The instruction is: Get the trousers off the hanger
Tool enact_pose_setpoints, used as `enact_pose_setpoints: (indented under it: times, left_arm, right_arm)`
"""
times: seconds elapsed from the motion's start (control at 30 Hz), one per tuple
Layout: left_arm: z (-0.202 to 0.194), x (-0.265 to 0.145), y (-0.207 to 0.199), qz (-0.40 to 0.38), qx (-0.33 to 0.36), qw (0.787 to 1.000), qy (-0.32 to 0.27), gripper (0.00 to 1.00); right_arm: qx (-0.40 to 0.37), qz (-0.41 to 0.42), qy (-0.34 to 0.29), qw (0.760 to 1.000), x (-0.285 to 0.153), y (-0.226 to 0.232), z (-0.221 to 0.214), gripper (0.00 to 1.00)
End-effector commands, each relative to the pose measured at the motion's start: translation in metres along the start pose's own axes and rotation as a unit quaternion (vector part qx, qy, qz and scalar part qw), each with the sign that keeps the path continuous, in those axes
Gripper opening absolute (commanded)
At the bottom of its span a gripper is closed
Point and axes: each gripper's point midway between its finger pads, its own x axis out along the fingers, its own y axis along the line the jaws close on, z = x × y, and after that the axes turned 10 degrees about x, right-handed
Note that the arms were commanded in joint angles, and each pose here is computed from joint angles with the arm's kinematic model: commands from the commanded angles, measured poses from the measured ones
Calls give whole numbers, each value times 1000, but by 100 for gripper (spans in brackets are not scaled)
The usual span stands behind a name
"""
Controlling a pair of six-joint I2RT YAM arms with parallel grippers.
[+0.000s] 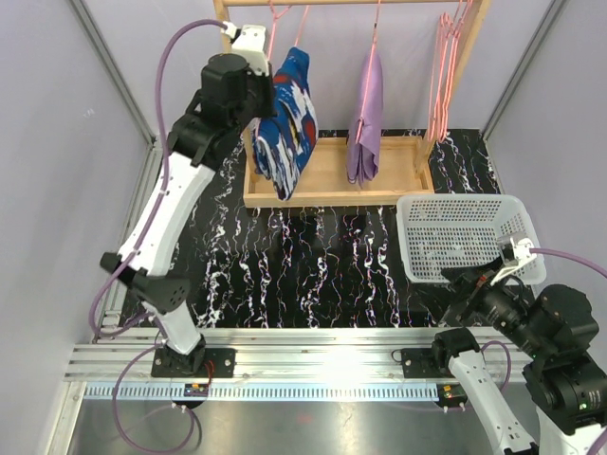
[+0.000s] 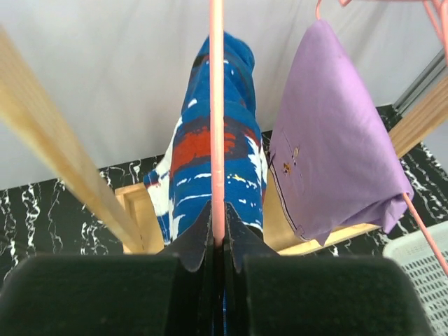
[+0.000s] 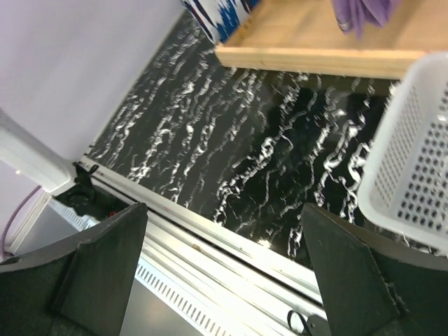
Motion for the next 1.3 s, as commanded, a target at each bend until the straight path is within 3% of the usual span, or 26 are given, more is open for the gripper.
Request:
enact_pose_setpoints:
  times: [0.0, 0.17, 0.43, 0.63, 0.77, 0.93, 1.03, 1.07, 1.27]
  left_arm:
    - [95, -78, 24, 21, -50, 987, -151, 0]
    - [87, -109, 25, 13, -73, 988, -139, 0]
    - [26, -176, 28, 29, -154, 985, -72, 0]
    - [-8, -210, 12, 38, -193, 980, -39, 0]
    - [-27, -211, 4, 66, -201, 977, 4, 0]
    - [-25, -214, -17, 85, -217, 972, 3, 0]
    - [-18, -210, -33, 70, -231, 970, -9, 0]
    - [-18, -207, -40, 61, -234, 970, -9, 0]
    - [-15, -200, -60, 65, -239, 969, 1, 0]
  right_arm:
    - [-47, 108, -9, 993, -5, 46, 19, 99]
    - [-60, 145, -16, 987, -4, 66, 39, 100]
    - [7, 257, 51, 965, 44, 115, 78, 99]
    - [14, 261, 59, 963, 91, 128, 100, 98]
    - [4, 190, 34, 981, 124, 117, 104, 93]
    - [-62, 176, 49, 981, 139, 146, 57, 90]
    - [-127, 91, 20, 988, 159, 139, 42, 87]
    - [-152, 108, 31, 982, 157, 159, 20, 87]
    - [-241, 54, -21, 969, 167, 180, -6, 88]
